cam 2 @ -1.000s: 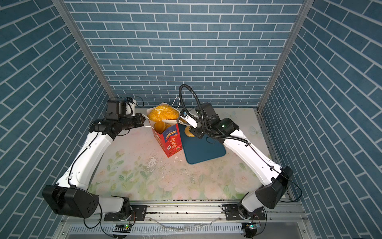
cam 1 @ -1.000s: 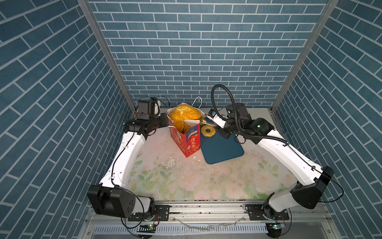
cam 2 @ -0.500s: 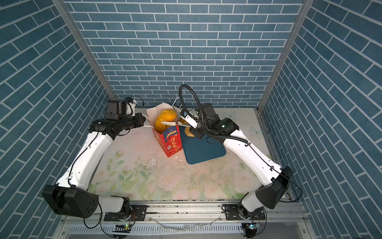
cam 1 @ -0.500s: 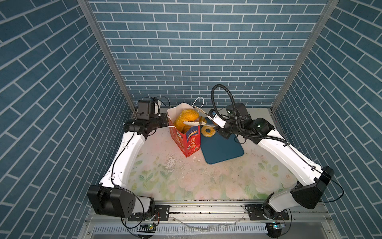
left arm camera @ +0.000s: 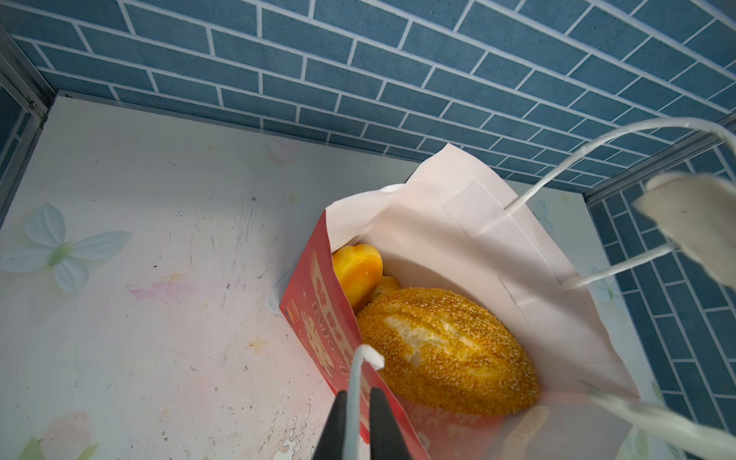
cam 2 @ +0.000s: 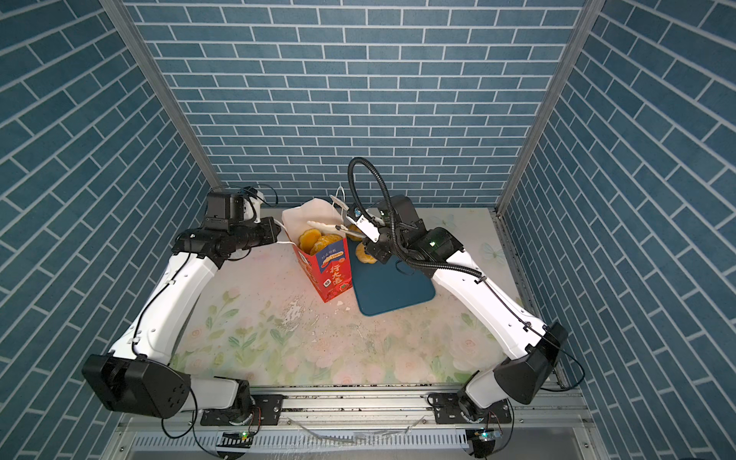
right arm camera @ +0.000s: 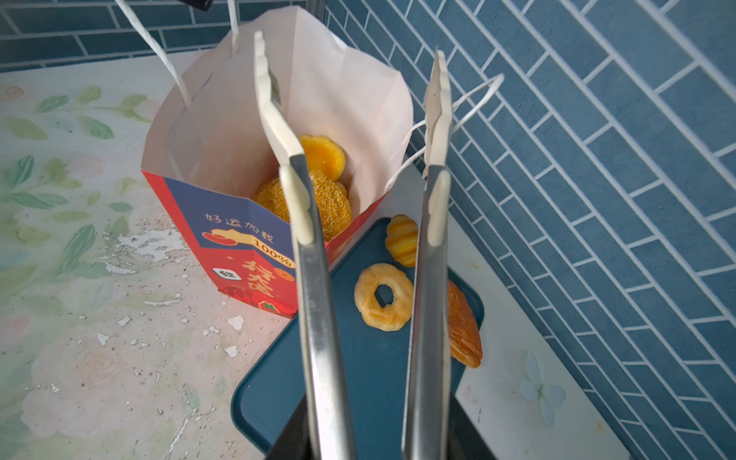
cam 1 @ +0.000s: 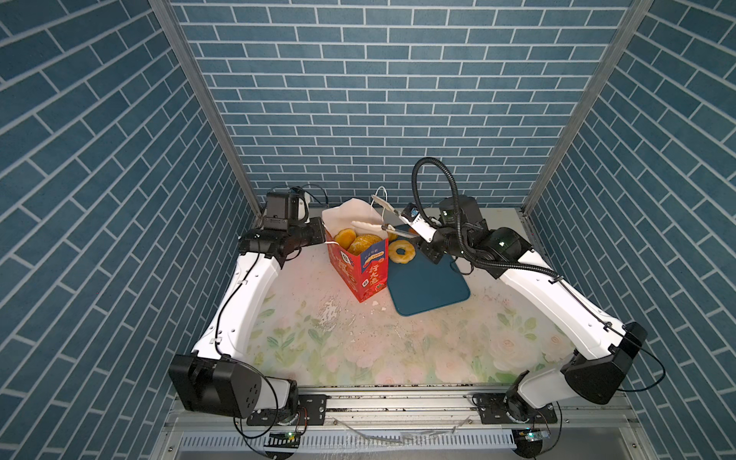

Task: Place the fake bread into the paper bag
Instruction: 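Withdraw the empty tongs from the bag back toward the tray, then lower the open tongs around the ring bagel on the tray, then squeeze the tongs on the ring bagel and lift it, then swing the held ring bagel over the open bag, then open the right gripper's tongs over the bag to drop the ring bagel, then move the open tongs back to the yellow striped bun on the tray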

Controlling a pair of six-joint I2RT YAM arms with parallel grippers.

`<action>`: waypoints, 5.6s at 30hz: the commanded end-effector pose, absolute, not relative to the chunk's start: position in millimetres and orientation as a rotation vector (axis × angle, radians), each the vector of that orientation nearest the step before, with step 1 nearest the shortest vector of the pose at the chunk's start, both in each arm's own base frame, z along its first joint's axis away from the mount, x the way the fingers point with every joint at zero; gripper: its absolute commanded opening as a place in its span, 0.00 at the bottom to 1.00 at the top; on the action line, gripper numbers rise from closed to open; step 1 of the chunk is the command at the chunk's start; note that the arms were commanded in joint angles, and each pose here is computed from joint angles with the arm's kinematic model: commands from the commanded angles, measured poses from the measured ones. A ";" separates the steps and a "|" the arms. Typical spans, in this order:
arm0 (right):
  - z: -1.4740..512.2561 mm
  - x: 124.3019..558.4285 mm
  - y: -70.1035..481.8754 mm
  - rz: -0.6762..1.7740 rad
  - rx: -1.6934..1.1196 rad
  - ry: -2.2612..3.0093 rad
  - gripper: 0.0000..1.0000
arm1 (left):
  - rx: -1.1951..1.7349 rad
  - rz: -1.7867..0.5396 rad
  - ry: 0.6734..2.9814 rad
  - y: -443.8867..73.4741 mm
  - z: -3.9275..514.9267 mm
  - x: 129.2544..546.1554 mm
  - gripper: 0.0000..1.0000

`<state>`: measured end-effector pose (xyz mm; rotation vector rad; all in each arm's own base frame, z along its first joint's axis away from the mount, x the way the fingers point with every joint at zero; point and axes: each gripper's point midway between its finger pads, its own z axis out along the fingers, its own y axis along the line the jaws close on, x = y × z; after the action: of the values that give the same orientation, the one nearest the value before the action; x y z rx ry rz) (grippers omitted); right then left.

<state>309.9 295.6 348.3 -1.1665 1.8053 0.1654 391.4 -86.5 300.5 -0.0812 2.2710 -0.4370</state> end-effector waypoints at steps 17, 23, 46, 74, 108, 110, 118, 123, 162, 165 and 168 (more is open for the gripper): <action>318.1 345.6 142.7 -0.034 -0.714 2.119 0.38 | -0.041 -0.368 2.257 -75.2 318.4 397.1 0.13; 250.8 354.3 166.0 0.066 -0.830 2.275 0.38 | -0.043 -0.383 2.287 -76.1 310.3 397.6 0.13; 157.1 387.8 222.3 0.226 -0.691 2.657 0.34 | -0.079 -0.439 2.333 -82.2 293.1 389.5 0.29; 126.0 388.6 222.4 0.111 -0.724 2.794 0.36 | -0.080 -0.437 2.318 -81.6 296.1 389.1 0.34; 360.6 351.1 180.2 0.077 -0.640 2.072 0.10 | -0.087 -0.531 2.279 -92.6 305.5 388.6 0.08; 385.4 348.7 189.9 0.077 -0.678 1.979 0.10 | -0.088 -0.532 2.278 -92.6 306.1 388.7 0.07; 440.1 329.6 263.4 0.156 -0.923 1.710 0.10 | -0.098 -0.522 2.276 -91.0 305.6 390.2 0.05; 405.0 321.4 303.9 0.156 -1.111 1.707 0.10 | -0.104 -0.511 2.274 -89.1 305.8 388.6 0.05; 441.8 335.2 220.0 -0.049 -0.783 1.737 0.38 | -0.108 -0.485 2.268 -67.7 314.6 402.4 0.00; 431.7 340.7 192.5 -0.071 -0.708 1.792 0.38 | -0.112 -0.486 2.274 -64.1 315.1 405.9 0.00; 407.2 351.5 171.5 -0.101 -0.656 1.863 0.38 | -0.101 -0.494 2.277 -65.2 316.4 408.7 0.00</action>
<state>340.3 182.8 422.6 -0.7448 1.8111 -0.1049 405.7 -65.2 305.4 -0.1371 2.2970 -0.4886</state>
